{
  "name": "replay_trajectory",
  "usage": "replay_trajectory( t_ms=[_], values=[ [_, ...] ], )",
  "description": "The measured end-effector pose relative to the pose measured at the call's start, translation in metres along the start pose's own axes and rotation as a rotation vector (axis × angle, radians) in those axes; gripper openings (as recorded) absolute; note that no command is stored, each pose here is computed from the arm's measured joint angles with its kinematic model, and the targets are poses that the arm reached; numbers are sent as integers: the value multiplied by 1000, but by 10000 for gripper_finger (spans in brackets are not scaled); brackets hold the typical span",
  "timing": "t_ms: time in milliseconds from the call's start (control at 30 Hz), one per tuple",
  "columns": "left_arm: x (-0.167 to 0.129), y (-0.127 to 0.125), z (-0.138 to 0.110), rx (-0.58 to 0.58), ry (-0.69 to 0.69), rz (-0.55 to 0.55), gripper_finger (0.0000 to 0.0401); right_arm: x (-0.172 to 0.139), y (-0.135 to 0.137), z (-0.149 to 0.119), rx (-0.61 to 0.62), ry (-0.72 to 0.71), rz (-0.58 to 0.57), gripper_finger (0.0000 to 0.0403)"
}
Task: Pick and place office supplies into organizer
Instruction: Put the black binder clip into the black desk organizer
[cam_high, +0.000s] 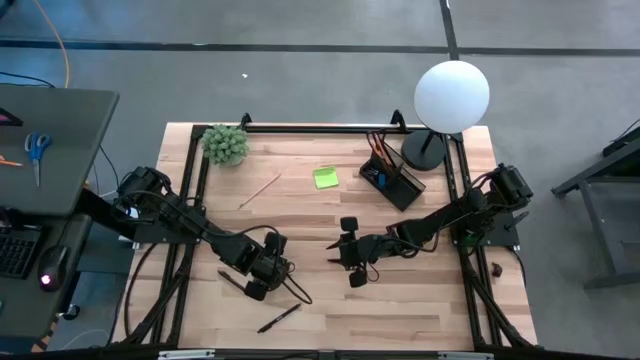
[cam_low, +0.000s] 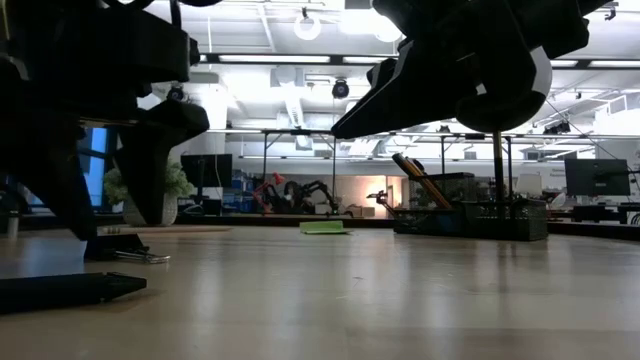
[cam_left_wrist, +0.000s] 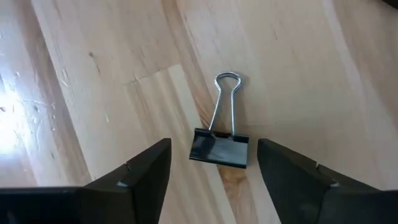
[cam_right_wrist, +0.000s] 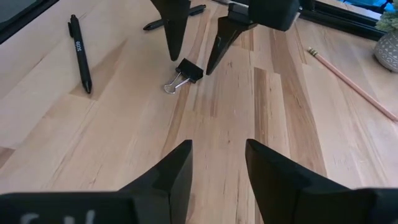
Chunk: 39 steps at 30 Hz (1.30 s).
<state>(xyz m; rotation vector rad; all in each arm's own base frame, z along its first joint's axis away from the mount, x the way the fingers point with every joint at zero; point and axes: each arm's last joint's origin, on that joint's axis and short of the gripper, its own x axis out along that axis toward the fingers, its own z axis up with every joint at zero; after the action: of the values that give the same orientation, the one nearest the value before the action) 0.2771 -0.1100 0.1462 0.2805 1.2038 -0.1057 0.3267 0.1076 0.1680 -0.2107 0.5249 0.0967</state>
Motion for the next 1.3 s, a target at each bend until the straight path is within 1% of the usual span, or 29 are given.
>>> replay_trajectory(
  t_ms=[100, 267, 367, 500, 667, 1100, 1200, 1300],
  values=[
    [0, 1, 0, -4, 2, -21, 219, 0, 0, 0, 0, 0, 0, 140],
    [2, 8, 1, -22, 7, -26, 225, 0, 0, 0, 0, 0, 0, 140],
    [7, 10, 1, -27, 14, -26, 231, 0, 0, 0, 0, -1, 0, 140],
    [15, 6, 1, -11, 34, -67, 234, 0, 0, 0, 0, 0, 0, 140],
    [18, 5, -1, -7, 52, -68, 232, 0, 0, 0, 0, -1, 1, 140],
    [17, 6, 1, -9, 32, -50, 232, 0, 0, 0, 2, -1, 0, 140],
    [15, 6, 6, -22, 18, -44, 232, 0, 0, 0, 2, -1, 0, 140],
    [10, 7, 17, -78, -31, -44, 232, 0, 0, 0, 3, -1, 0, 140]
  ],
)
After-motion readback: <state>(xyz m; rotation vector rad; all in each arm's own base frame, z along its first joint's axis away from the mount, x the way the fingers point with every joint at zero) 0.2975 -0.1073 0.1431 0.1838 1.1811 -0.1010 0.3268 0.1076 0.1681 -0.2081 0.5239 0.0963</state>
